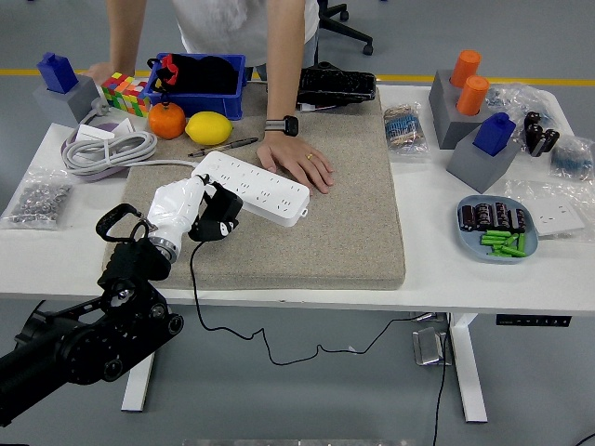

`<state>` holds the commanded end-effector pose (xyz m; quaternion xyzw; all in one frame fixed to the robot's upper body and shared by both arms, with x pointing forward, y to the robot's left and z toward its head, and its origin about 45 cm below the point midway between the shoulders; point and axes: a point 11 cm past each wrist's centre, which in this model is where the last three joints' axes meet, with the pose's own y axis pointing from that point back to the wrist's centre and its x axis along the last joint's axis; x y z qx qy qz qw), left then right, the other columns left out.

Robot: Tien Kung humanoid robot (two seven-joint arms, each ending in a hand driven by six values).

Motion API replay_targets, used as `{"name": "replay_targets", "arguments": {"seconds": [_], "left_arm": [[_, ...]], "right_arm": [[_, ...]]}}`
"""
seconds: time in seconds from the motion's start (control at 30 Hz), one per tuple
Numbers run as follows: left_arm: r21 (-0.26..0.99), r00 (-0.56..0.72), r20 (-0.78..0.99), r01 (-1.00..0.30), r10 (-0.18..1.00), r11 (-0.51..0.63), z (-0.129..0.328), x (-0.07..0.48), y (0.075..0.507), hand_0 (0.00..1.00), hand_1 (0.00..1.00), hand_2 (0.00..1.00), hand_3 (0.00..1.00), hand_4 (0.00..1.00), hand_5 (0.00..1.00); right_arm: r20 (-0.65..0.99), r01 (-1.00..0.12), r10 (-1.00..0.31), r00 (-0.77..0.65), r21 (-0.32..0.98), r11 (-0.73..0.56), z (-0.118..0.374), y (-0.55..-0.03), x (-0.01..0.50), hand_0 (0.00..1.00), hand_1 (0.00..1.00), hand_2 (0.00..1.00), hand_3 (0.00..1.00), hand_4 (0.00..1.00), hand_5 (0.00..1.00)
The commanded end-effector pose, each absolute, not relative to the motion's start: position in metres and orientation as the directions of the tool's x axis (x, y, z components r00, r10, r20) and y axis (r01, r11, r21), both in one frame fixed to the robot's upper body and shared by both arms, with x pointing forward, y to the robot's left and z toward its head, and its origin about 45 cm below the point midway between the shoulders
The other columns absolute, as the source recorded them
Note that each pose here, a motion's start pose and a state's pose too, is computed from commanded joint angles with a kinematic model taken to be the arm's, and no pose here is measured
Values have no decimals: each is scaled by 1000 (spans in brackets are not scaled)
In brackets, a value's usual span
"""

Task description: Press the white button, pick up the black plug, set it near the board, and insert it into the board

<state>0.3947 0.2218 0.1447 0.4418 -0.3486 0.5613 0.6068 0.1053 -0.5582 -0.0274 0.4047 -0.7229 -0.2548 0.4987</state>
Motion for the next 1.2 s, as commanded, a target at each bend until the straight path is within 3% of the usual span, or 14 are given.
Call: {"name": "replay_targets", "arguments": {"seconds": [0.4,1.2], "left_arm": [[74,69,930,-997,360,-1,173,419,218,259,257,266,563,589,2],[103,106,948,-994,299,26,165,436,191,263,264,269,564,586,2]], "right_arm": [[515,-333,-839,-173,771,542,-27,-559,106,702,620,599,589,654,359],[515,-337,-839,-175,770,542,-26,-559,108,702,617,595,588,647,352]]}}
